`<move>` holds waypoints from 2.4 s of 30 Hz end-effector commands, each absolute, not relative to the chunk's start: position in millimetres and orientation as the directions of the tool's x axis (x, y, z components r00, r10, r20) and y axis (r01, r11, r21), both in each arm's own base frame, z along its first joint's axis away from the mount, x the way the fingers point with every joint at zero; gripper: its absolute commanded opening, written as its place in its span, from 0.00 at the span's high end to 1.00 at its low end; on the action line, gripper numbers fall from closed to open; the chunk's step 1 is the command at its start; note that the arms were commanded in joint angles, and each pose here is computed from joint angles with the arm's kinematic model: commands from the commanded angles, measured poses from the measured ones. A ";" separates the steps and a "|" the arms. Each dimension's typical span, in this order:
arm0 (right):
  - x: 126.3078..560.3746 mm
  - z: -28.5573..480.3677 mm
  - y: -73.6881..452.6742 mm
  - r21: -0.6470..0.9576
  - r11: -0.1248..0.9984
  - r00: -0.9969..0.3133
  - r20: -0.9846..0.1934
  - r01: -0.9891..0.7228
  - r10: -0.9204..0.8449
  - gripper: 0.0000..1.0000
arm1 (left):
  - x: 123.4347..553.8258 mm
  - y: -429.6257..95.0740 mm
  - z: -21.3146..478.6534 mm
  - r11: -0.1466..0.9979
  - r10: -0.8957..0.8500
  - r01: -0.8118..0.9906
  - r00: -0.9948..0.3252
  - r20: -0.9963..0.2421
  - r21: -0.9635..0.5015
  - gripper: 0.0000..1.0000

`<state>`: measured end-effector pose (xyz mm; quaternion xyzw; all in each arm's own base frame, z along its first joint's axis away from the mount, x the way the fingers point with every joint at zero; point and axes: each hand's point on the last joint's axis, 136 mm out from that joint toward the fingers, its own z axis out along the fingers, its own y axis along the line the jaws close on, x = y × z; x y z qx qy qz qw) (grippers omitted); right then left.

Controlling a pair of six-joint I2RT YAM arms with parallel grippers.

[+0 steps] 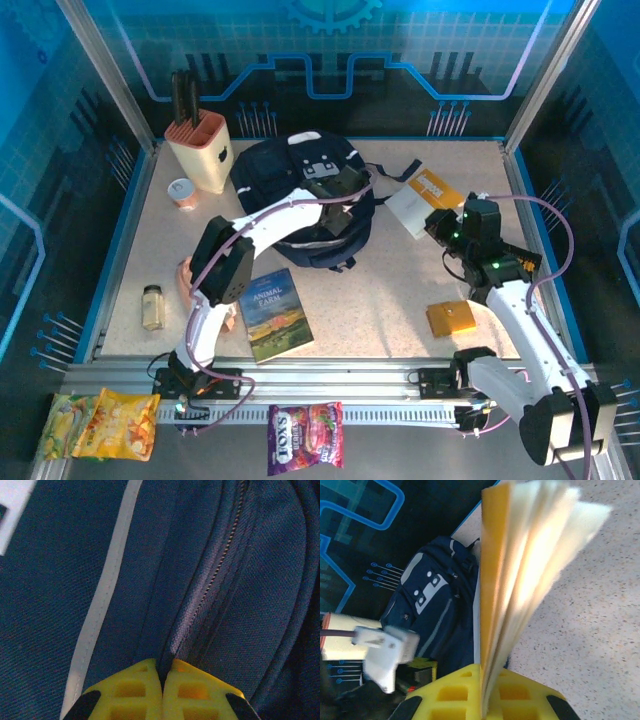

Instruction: Pack the student bag

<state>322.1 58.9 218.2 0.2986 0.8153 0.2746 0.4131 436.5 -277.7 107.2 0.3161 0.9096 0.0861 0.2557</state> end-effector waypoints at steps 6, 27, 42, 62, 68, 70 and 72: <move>302.9 211.4 61.1 0.743 0.606 -0.493 -0.429 0.284 0.757 1.00 | 456.2 -281.1 254.8 0.909 0.377 0.360 -0.498 -0.781 0.209 1.00; 374.4 196.9 179.5 0.892 0.428 -0.568 -0.280 0.144 0.774 1.00 | 433.3 -323.8 338.6 0.851 0.140 0.516 -0.395 -0.908 -0.093 1.00; 455.7 133.7 249.2 0.884 0.380 -0.561 -0.175 0.273 0.809 0.90 | 441.3 -311.6 346.4 0.873 0.061 0.465 -0.407 -0.912 -0.149 1.00; 335.9 133.4 132.6 0.725 0.570 -0.493 -0.359 0.388 0.792 0.20 | 466.3 -293.6 265.5 0.882 0.046 0.412 -0.561 -0.827 -0.230 1.00; 311.6 173.9 78.3 0.592 0.711 -0.404 -0.585 0.381 0.703 0.12 | 444.4 -304.3 221.6 0.843 0.049 0.418 -0.687 -0.725 -0.340 0.52; 307.3 185.2 66.6 0.555 0.734 -0.379 -0.630 0.390 0.678 0.12 | 440.2 -294.2 208.8 0.865 0.017 0.365 -0.707 -0.707 -0.344 0.35; 305.0 192.4 59.3 0.527 0.752 -0.367 -0.660 0.396 0.656 0.11 | 441.7 -267.1 190.0 0.919 -0.051 0.240 -0.713 -0.699 -0.311 0.21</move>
